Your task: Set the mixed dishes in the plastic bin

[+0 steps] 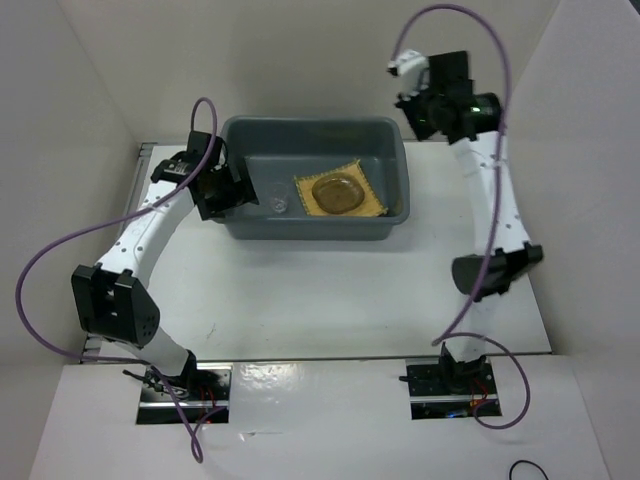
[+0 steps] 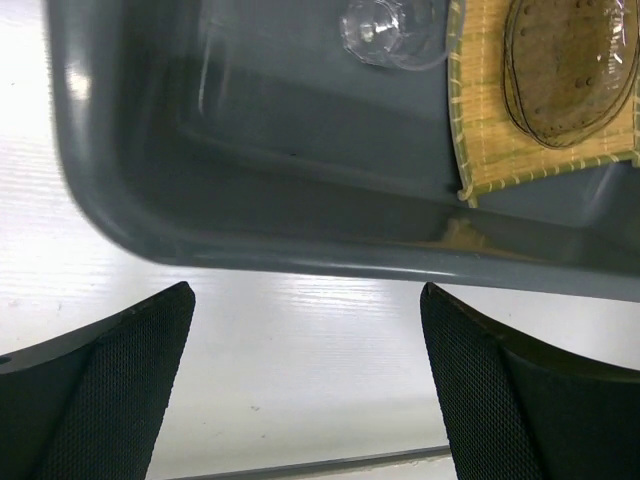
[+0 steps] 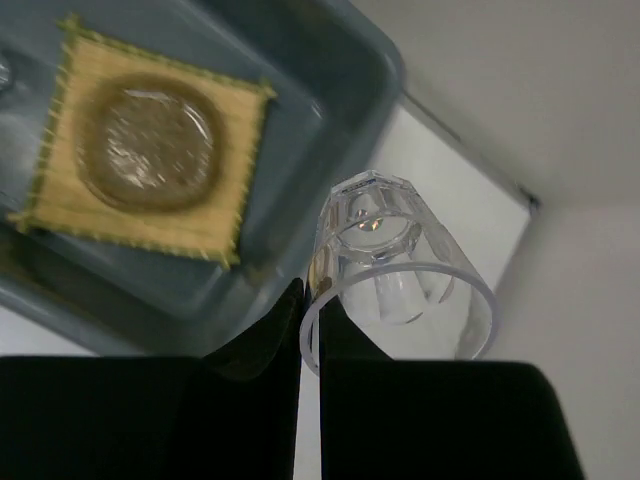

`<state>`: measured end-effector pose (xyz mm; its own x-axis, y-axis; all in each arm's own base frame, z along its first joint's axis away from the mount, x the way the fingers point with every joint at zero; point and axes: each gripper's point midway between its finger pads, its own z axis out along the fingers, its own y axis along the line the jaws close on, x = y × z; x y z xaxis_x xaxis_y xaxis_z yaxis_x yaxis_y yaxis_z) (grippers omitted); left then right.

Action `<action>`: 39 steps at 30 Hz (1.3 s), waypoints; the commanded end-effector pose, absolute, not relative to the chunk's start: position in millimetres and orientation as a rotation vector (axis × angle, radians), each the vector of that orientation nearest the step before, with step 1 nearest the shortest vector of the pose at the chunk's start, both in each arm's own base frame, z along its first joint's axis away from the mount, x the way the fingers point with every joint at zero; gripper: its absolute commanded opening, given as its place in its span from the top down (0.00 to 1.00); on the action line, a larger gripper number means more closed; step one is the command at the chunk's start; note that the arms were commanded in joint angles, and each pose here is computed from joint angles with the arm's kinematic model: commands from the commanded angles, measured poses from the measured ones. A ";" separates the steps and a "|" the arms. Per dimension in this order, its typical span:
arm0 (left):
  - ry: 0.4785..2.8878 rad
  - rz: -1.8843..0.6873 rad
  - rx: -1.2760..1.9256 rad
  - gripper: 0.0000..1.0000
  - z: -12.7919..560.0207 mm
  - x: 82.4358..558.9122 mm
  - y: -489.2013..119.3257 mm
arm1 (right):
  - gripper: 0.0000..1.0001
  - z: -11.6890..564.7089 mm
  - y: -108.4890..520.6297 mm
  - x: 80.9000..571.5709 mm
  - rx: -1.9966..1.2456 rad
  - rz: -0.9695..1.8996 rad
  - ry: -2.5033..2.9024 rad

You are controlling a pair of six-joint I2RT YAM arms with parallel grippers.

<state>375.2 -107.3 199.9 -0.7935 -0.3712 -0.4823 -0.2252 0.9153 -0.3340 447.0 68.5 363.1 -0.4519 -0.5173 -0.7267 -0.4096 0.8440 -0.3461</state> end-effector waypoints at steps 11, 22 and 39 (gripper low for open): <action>2.392 -0.242 -0.559 0.00 234.6 338.4 -48.4 | 1.00 268.8 394.9 431.9 -1.371 0.117 1.758; 2.460 -0.134 -0.609 0.00 227.2 304.0 -20.3 | 1.00 200.1 468.8 432.9 -1.533 0.310 1.625; 2.510 -0.076 -0.652 0.00 211.4 292.5 -7.8 | 0.91 98.2 475.2 459.7 -1.721 0.199 1.595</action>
